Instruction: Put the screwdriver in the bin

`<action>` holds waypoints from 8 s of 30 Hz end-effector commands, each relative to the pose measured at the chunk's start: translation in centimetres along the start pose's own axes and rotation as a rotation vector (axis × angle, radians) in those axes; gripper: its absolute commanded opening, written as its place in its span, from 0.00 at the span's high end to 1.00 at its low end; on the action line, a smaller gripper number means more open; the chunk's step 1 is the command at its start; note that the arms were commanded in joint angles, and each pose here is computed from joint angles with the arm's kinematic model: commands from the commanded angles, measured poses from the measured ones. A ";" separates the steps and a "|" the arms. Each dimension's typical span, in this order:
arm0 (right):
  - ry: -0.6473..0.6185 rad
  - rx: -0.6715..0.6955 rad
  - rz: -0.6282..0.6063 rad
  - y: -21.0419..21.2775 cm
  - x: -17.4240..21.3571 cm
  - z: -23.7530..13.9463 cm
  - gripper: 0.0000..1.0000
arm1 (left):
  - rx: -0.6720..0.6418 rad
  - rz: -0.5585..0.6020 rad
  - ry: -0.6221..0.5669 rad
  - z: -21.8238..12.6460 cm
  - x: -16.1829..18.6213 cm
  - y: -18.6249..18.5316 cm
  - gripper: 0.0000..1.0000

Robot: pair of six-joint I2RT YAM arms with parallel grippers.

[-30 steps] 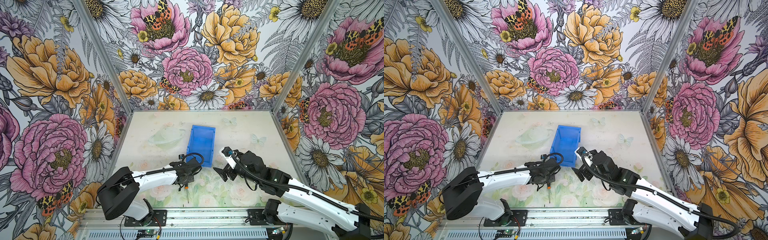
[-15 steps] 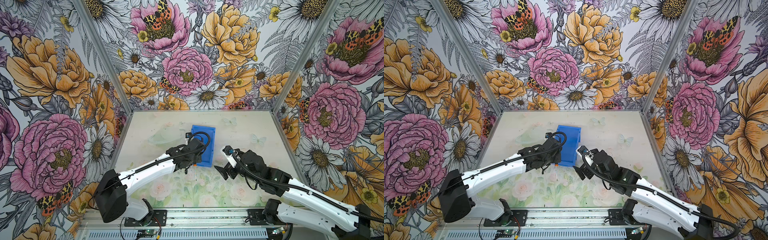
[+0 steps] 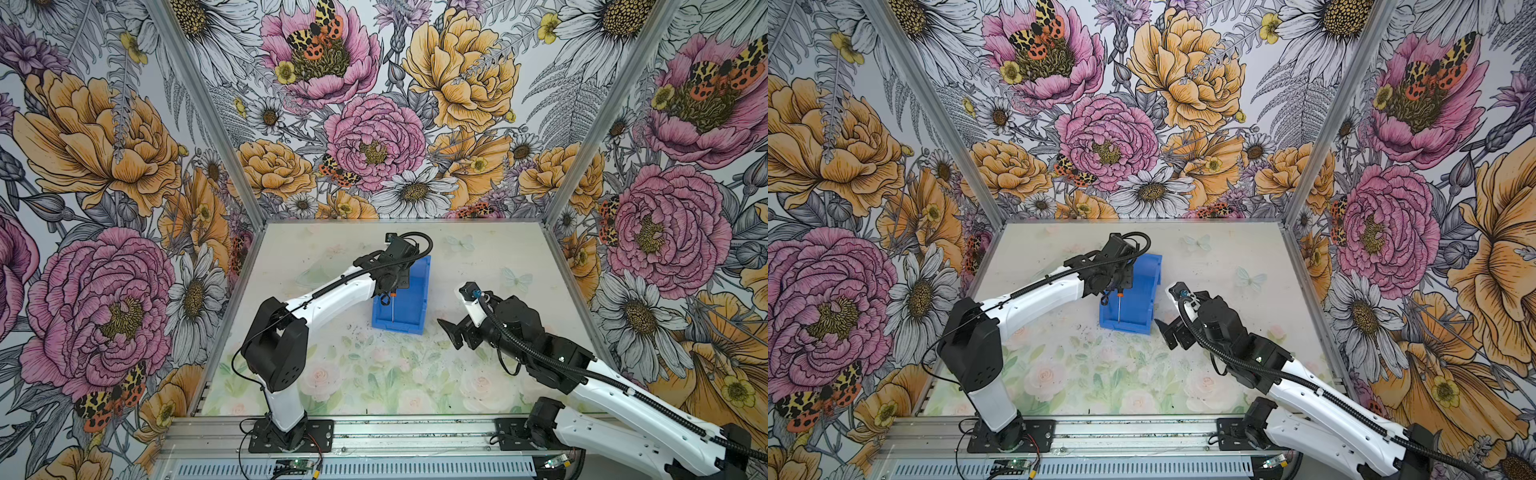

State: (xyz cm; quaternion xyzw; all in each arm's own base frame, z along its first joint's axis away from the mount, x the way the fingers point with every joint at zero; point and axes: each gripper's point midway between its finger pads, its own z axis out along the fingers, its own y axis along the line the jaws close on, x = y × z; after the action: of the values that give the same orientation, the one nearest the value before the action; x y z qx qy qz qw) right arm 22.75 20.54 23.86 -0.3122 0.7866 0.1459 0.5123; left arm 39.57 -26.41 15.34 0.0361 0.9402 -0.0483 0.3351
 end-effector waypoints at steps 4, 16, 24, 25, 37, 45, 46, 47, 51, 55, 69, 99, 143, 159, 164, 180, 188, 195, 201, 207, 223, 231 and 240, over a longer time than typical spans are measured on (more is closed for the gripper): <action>-0.004 0.018 0.040 -0.5 -0.1 0.1 0.01 | 0.001 0.033 0.013 3.0 -0.9 -1.0 1.00; 0.034 0.032 0.058 -1.4 0.4 1.0 0.01 | -0.004 0.019 0.055 7.6 -0.1 -1.4 1.00; 0.043 0.036 0.060 -1.6 0.6 1.1 0.00 | -0.009 0.019 0.083 9.2 1.3 -1.3 1.00; 0.042 0.036 0.060 -1.6 0.6 1.1 0.01 | -0.011 0.021 0.083 9.3 1.3 -1.4 1.00; 0.044 0.032 0.064 -1.6 0.8 1.1 0.01 | -0.028 0.037 0.112 10.6 3.2 -2.0 1.00; 0.036 0.039 0.072 -1.7 0.9 0.8 0.00 | -0.037 0.040 0.132 11.4 4.2 -2.0 1.00; 0.034 0.041 0.073 -1.8 0.9 0.7 0.01 | -0.038 0.042 0.138 11.6 4.5 -2.0 1.00; 0.034 0.042 0.073 -1.8 0.9 0.7 0.00 | -0.040 0.040 0.142 11.7 4.7 -2.0 1.00; 0.026 0.044 0.073 -1.9 0.7 0.6 0.01 | -0.038 0.035 0.149 12.0 5.1 -2.1 0.99; 0.023 0.044 0.072 -1.9 0.6 0.5 0.00 | -0.038 0.033 0.155 12.1 5.6 -2.1 0.95; 0.009 0.049 0.073 -2.0 0.3 0.2 0.00 | -0.040 0.034 0.141 11.3 5.2 -1.9 0.81; -0.077 0.146 0.087 -4.0 -1.3 -2.3 0.01 | -0.001 0.031 0.025 7.0 1.1 -3.1 0.59; -0.119 0.959 0.338 -16.0 6.9 -9.9 0.00 | 0.062 -0.033 -0.430 -13.4 3.1 13.8 0.01; -0.025 0.962 0.282 -17.0 12.0 -8.2 0.00 | -0.311 -0.104 -0.541 -11.1 7.5 26.5 0.01; -0.037 0.970 0.305 -17.7 13.5 -7.5 0.00 | -0.331 -0.125 -0.540 -9.3 8.2 27.8 0.01; -0.054 1.012 0.371 -21.7 14.6 -4.1 0.01 | -0.326 -0.127 -0.596 -4.7 3.9 28.7 0.01; -0.062 1.025 0.396 -23.8 14.6 -3.0 0.00 | -0.322 -0.111 -0.610 -3.1 2.0 28.9 0.01; -0.056 0.988 0.393 -24.9 14.4 -1.7 0.01 | -0.316 -0.102 -0.650 -3.0 1.1 28.9 0.01; -0.066 0.981 0.390 -26.1 14.1 -0.8 0.00 | -0.304 -0.097 -0.667 -1.7 1.0 29.0 0.01; -0.081 0.968 0.395 -27.1 13.7 0.3 0.00 | -0.251 -0.103 -0.677 -1.0 1.5 28.9 0.01; -0.050 0.924 0.382 -29.1 14.1 3.9 0.01 | -0.216 -0.086 -0.705 -0.8 1.8 28.5 0.01; -0.056 0.915 0.382 -29.1 14.2 3.9 0.01 | -0.224 -0.086 -0.703 -0.8 1.8 28.6 0.01; -0.101 0.645 0.362 -27.3 14.0 6.1 0.01 | -0.226 -0.082 -0.705 -0.8 1.7 28.4 0.01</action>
State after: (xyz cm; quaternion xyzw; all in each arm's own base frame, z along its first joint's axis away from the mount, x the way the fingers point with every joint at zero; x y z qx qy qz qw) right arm 39.95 -3.92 10.24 0.0676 0.8188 -0.0633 0.5665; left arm 40.71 2.19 13.13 -0.0642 0.7687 0.0345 0.6354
